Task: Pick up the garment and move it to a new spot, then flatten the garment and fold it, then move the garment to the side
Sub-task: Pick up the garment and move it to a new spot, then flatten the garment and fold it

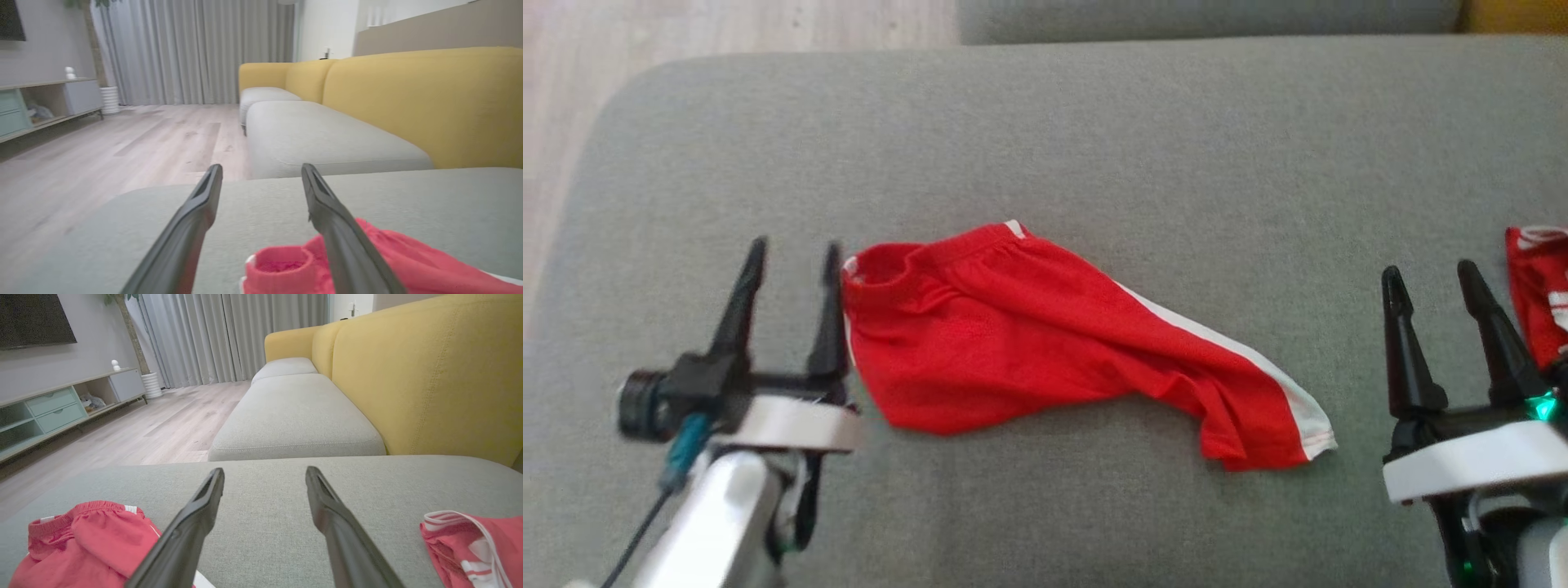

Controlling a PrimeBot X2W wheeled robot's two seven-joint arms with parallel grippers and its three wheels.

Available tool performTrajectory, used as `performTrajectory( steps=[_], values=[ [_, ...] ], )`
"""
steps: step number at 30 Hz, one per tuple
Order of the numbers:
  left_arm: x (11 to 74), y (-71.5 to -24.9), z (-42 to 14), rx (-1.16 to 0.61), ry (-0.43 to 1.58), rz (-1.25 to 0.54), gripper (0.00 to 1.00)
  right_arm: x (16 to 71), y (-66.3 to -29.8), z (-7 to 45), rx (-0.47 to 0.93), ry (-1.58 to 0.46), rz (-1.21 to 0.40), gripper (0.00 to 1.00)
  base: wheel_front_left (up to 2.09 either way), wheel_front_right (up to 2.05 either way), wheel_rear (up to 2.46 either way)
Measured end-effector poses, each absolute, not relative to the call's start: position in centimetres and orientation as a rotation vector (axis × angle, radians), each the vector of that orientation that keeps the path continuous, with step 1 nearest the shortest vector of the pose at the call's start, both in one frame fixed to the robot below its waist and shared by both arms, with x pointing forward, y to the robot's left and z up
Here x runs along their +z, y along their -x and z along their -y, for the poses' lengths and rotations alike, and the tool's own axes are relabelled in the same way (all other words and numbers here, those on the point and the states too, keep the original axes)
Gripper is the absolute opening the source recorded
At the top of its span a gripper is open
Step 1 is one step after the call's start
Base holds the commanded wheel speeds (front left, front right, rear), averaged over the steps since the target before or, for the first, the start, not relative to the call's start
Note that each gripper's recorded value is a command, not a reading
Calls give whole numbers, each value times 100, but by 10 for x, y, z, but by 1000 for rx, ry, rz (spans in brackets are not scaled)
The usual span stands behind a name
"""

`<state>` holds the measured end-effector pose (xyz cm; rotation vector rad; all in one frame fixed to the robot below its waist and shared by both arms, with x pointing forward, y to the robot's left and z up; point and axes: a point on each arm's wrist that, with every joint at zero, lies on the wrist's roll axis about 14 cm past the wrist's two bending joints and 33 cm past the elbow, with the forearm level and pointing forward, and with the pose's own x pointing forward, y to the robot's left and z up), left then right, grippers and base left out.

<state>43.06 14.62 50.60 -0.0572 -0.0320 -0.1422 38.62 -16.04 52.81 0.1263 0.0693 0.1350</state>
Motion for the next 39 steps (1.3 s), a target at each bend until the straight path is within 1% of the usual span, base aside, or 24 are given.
performTrajectory(
  steps=[5, 10, 17, 21, 34, 39],
  values=[
    [494, -406, -187, -49, 37, -12, 100, 525, -375, 156, 151, -128, -88, 100, 0, 0, 0],
    [481, -388, -199, -37, 17, -91, 100, 522, -360, 158, 144, -134, -110, 100, 0, 0, 0],
    [472, -366, -193, -59, 11, -155, 100, 517, -339, 165, 124, -148, -130, 100, 0, 0, 0],
    [471, -361, -191, -63, 11, -168, 100, 514, -333, 165, 123, -150, -144, 100, 0, 0, 0],
    [465, -359, -184, -80, 17, -204, 100, 514, -333, 163, 129, -150, -150, 100, 0, 0, 0],
    [462, -365, -171, -131, 13, -231, 100, 510, -336, 162, 130, -151, -165, 100, 0, 0, 0]
  ],
)
